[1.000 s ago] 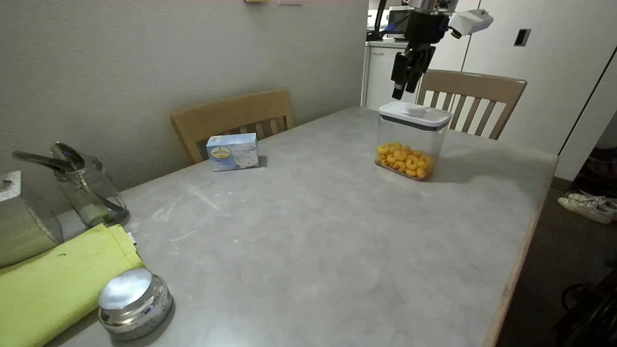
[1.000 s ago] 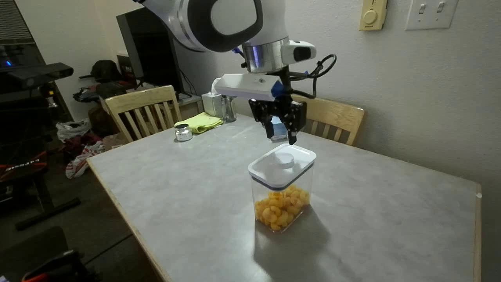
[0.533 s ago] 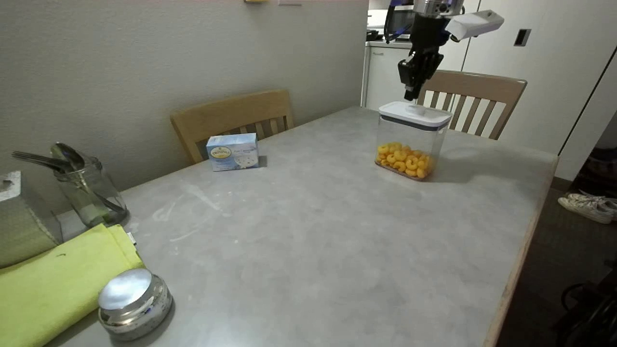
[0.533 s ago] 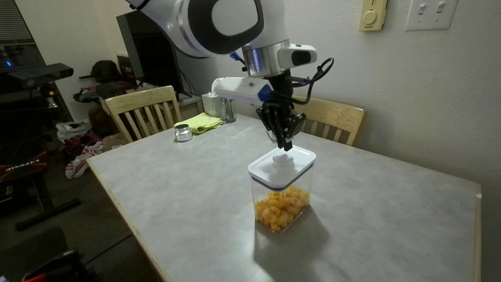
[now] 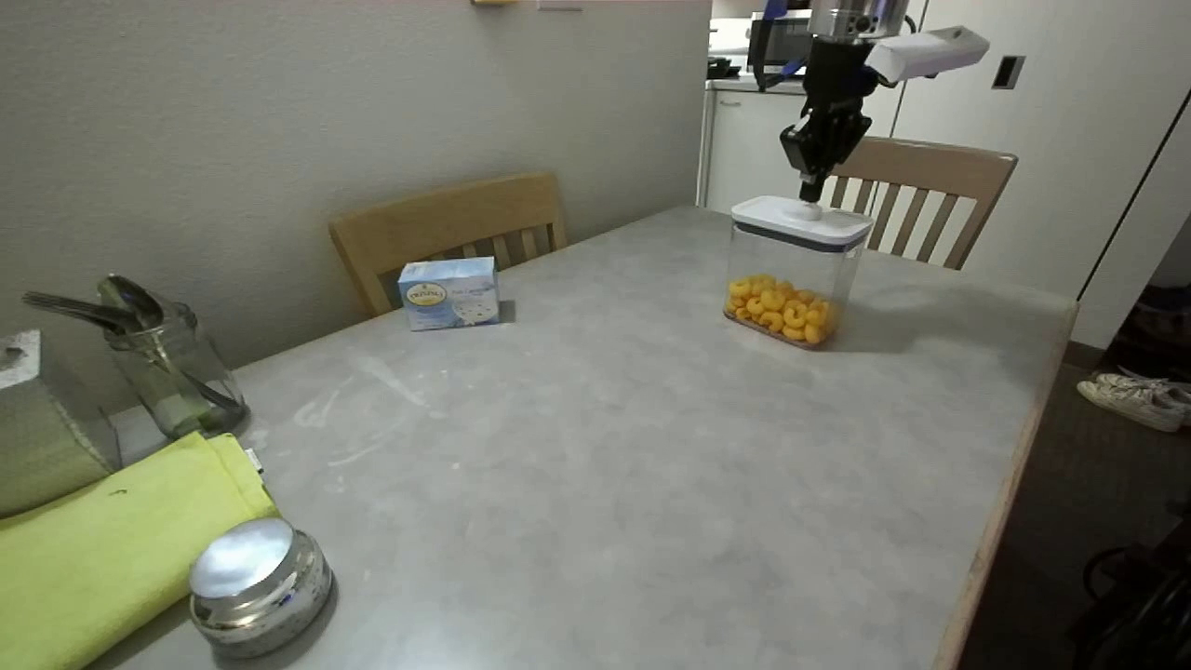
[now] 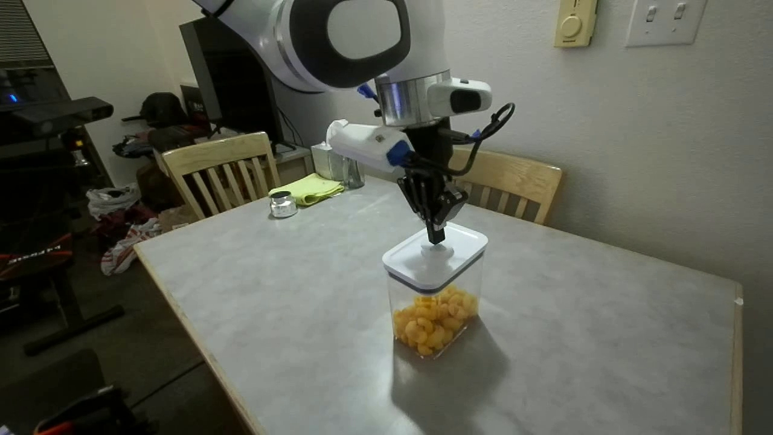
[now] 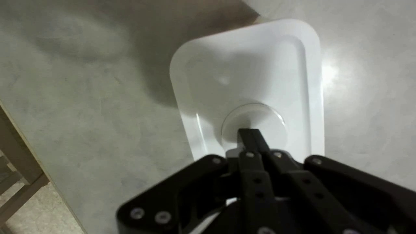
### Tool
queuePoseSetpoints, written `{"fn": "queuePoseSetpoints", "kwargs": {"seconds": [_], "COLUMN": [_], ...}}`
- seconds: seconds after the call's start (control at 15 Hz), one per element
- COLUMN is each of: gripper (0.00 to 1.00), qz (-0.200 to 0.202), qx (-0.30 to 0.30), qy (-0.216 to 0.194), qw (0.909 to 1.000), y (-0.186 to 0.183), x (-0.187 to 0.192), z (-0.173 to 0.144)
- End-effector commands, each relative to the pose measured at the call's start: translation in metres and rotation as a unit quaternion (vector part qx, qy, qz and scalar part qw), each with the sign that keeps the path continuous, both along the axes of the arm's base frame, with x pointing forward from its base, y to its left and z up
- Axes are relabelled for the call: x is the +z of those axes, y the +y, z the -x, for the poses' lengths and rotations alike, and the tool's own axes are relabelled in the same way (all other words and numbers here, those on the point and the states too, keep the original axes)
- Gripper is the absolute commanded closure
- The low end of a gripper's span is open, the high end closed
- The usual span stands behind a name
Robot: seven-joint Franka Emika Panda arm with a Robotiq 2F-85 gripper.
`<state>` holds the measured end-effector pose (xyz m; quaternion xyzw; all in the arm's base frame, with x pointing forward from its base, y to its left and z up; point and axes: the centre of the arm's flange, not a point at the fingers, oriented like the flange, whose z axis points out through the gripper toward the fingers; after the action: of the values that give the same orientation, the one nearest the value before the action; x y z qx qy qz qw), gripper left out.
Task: Place the white lid on top of the clear container
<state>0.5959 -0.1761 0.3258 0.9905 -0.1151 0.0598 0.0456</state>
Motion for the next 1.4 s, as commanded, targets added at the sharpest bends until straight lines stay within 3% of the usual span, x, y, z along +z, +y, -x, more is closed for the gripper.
{"fn": "queuePoseSetpoints", "kwargs": {"seconds": [0.0, 0.53, 0.73, 1.2, 1.33], "gripper": [1.00, 1.00, 1.00, 1.00, 1.00], "qz": [-0.020, -0.054, -0.062, -0.028, -0.041], "qx": [-0.017, -0.051, -0.056, -0.019, -0.001], "qy": [0.013, 0.035, 0.032, -0.018, -0.028], "qw": [0.9996, 0.9966, 0.9960, 0.9993, 0.9988], "y": [-0.005, -0.025, -0.026, 0.010, 0.020], "x": [-0.004, -0.061, -0.064, 0.033, 0.052], "z": [0.009, 0.009, 0.008, 0.004, -0.001]}}
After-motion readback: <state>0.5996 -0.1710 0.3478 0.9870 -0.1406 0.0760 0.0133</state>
